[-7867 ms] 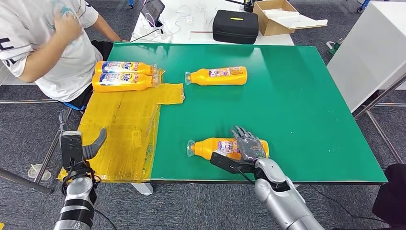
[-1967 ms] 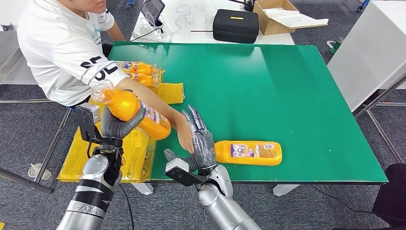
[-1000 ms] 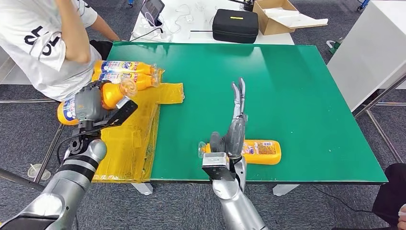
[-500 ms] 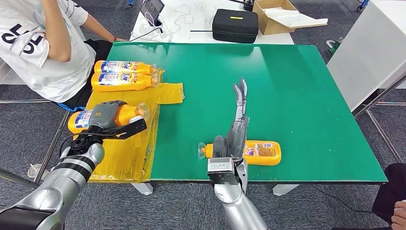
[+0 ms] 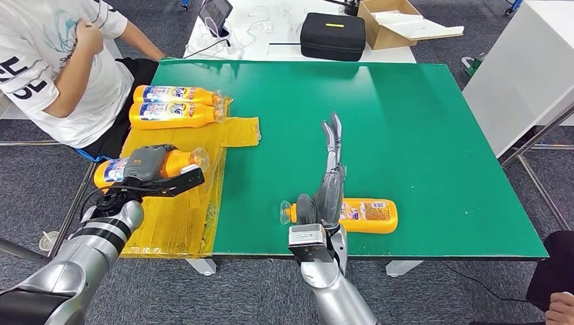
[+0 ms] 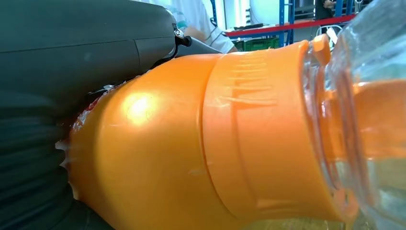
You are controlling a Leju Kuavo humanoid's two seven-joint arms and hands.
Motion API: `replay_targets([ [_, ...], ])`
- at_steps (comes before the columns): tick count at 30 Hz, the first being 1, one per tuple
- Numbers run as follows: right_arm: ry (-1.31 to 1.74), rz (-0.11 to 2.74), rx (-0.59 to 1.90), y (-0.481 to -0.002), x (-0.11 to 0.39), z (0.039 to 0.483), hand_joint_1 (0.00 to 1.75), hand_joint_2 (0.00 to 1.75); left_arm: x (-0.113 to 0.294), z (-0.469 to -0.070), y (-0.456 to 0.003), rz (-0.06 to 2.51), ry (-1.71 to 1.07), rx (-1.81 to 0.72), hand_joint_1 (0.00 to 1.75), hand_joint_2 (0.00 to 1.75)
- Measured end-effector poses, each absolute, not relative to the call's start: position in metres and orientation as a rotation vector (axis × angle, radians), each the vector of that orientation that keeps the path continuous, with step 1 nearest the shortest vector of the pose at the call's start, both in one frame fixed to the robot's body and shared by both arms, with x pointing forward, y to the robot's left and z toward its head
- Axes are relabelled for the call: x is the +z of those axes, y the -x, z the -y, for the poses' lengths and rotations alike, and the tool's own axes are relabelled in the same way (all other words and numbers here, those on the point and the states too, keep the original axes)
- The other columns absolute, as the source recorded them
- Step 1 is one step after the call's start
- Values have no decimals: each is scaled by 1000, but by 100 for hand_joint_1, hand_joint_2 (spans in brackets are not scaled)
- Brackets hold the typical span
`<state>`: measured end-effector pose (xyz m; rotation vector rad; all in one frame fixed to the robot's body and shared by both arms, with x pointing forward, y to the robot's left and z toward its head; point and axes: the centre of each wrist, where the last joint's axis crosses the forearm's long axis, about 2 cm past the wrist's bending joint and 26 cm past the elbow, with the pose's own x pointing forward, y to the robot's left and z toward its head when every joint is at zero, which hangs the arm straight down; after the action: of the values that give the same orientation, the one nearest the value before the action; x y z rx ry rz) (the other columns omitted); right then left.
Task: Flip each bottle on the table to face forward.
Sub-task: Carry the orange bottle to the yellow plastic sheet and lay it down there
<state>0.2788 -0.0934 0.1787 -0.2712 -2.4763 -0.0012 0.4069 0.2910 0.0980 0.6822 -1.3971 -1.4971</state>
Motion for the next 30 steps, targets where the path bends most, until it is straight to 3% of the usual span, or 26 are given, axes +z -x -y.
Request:
replay_targets([
  [30,268,2475,6,-279,178,93,0,0,99,-292,-408,1394,-685,-1501,175,175],
])
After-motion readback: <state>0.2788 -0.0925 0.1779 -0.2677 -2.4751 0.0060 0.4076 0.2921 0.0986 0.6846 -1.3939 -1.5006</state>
